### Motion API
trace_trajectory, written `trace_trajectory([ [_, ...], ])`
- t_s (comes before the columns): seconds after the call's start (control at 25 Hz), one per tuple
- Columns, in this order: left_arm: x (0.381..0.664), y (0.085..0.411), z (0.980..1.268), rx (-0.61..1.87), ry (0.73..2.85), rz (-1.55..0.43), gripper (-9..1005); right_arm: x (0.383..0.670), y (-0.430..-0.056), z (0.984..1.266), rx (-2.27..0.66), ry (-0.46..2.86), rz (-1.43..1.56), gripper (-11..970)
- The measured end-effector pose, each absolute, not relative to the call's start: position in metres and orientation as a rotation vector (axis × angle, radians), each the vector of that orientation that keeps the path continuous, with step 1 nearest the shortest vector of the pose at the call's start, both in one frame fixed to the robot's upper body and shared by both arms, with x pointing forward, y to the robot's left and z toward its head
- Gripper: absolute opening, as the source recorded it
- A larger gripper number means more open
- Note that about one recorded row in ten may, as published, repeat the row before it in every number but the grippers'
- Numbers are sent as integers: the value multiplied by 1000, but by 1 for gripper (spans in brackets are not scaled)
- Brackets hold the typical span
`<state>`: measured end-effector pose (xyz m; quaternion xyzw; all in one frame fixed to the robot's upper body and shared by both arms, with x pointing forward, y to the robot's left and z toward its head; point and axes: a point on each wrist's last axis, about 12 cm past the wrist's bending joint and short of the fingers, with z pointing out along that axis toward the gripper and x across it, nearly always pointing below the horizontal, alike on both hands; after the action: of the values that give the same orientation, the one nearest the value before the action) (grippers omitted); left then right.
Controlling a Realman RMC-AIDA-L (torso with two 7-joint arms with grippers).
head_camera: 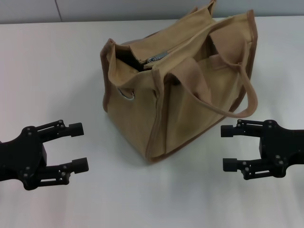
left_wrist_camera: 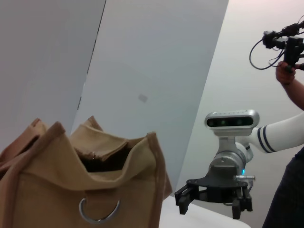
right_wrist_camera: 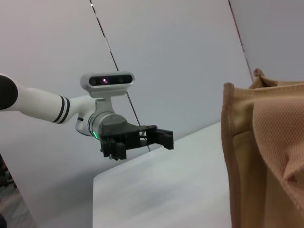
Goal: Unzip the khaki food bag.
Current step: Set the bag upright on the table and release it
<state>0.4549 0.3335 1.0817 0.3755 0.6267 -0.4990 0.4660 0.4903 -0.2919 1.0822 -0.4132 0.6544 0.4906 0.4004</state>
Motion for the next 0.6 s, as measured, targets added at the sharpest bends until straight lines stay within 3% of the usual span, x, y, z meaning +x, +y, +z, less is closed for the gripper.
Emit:
trace_trajectory([
  [0.44, 460, 331, 1080, 906, 1567, -1207, 835, 491, -289, 1082, -1050, 1639, 1240, 852],
  [0.6, 475, 328, 1074, 798, 1624, -1122, 834, 492, -288, 1083, -1048, 1632, 1237, 851],
])
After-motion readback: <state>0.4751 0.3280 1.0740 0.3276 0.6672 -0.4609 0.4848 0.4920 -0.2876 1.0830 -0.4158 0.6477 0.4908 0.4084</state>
